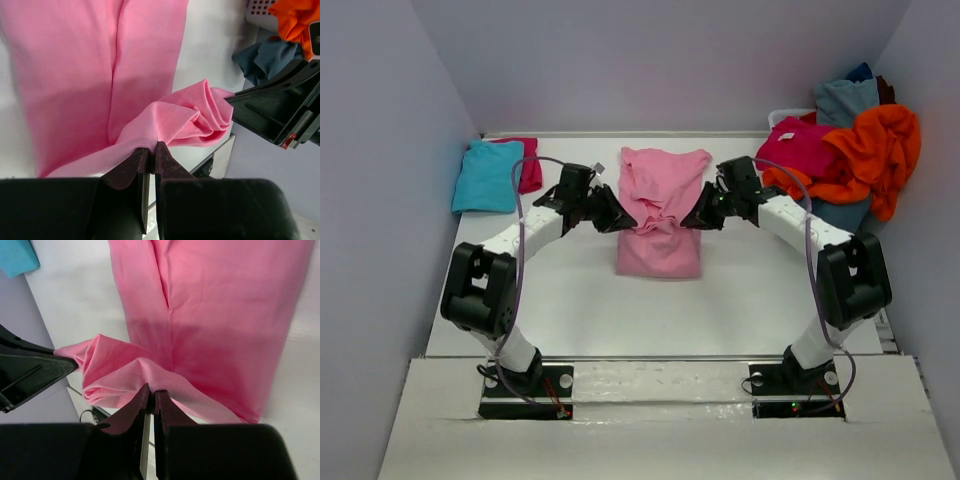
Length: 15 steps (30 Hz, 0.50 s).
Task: Fold and stack the t-shirts
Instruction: Fold the 2/3-rectangle-folded T-shirt at the center of the board.
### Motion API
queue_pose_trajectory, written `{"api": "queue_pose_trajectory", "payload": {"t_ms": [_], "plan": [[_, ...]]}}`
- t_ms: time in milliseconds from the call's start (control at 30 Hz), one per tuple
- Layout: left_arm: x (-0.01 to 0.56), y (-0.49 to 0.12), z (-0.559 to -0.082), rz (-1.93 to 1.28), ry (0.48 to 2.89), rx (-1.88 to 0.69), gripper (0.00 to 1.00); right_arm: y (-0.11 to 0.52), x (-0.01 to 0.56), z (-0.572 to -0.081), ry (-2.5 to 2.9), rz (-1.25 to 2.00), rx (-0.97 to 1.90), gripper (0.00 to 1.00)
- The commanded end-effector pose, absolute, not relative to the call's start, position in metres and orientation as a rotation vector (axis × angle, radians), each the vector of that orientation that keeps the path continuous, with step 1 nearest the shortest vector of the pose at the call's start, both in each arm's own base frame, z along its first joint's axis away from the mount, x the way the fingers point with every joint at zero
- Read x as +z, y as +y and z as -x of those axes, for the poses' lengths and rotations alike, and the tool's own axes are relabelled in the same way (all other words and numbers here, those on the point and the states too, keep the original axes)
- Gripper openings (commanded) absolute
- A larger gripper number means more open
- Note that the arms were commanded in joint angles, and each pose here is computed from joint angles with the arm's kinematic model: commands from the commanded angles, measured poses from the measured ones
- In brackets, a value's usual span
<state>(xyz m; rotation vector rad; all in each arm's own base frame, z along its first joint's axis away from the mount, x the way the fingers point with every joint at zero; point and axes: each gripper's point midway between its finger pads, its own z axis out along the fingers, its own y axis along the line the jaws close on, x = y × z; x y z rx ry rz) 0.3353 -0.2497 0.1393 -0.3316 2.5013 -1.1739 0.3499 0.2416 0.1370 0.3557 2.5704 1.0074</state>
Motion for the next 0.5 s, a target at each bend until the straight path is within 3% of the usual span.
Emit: {"api": "queue_pose_trajectory", "payload": {"t_ms": [0,467], "plan": [[0.161,-0.252,-0.369,0.276,2.423,-1.145,0.06,0.243,0.151,-0.374,2.526,-0.307,1.015,0.07],[0.120,-0.267,-0.425,0.348,2.473,-1.124,0.06,0.239,0.115,-0.411,2.567,-0.393,0.963,0.07]]}}
